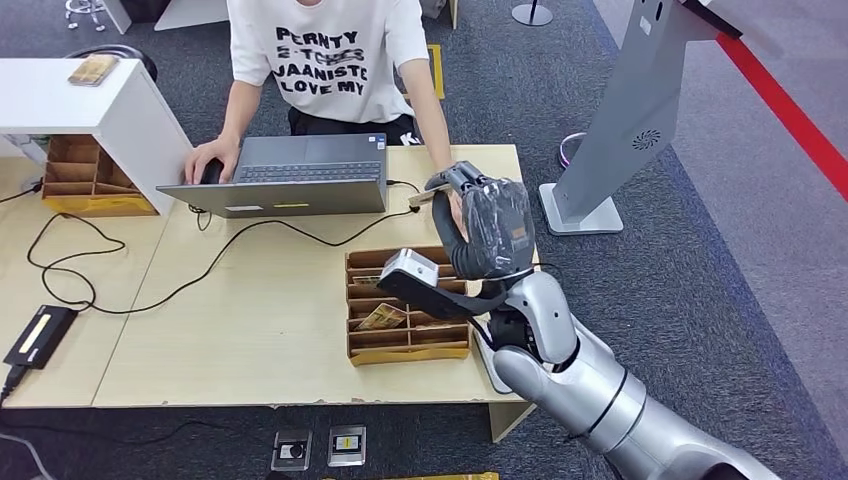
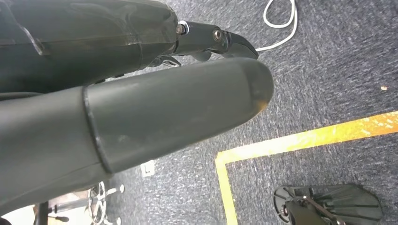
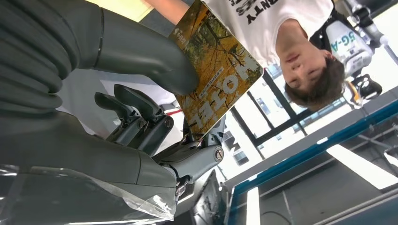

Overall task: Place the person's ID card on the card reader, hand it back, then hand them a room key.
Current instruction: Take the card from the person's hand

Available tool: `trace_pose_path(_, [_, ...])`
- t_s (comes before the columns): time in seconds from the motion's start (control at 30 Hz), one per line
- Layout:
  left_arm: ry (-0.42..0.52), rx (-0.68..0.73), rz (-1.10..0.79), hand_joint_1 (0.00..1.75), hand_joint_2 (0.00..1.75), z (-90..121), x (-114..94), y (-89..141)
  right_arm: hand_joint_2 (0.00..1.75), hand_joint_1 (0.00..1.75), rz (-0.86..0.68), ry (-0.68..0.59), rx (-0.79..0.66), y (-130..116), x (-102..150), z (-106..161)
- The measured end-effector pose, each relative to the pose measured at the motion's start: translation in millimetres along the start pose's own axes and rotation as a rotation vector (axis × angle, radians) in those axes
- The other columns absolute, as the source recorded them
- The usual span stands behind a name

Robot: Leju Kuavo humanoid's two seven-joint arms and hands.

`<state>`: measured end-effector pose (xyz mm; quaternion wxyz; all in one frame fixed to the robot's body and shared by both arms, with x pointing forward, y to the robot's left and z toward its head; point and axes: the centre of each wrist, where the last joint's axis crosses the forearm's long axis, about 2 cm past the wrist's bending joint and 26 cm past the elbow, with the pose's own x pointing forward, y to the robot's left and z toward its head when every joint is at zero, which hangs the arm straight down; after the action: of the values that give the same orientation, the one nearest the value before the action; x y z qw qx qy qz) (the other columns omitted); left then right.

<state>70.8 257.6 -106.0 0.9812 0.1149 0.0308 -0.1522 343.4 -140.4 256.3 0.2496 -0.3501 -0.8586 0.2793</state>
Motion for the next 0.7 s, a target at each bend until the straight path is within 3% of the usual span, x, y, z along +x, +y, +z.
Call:
trace_pose_path(0.37, [0.012,-0.014,0.036,0.0,0.0,-0.4,-2.0,-0.8,1.75,1.75,-0.032,0.114,0.013,-25.1,-2.4,24.8])
trace_pose_path(0.7, [0.026,-0.038,0.09,0.0,0.0,-0.3,-2.6,-1.9,1.75,1.75,-0.073,0.236,0.305,-48.2,0.0,54.6])
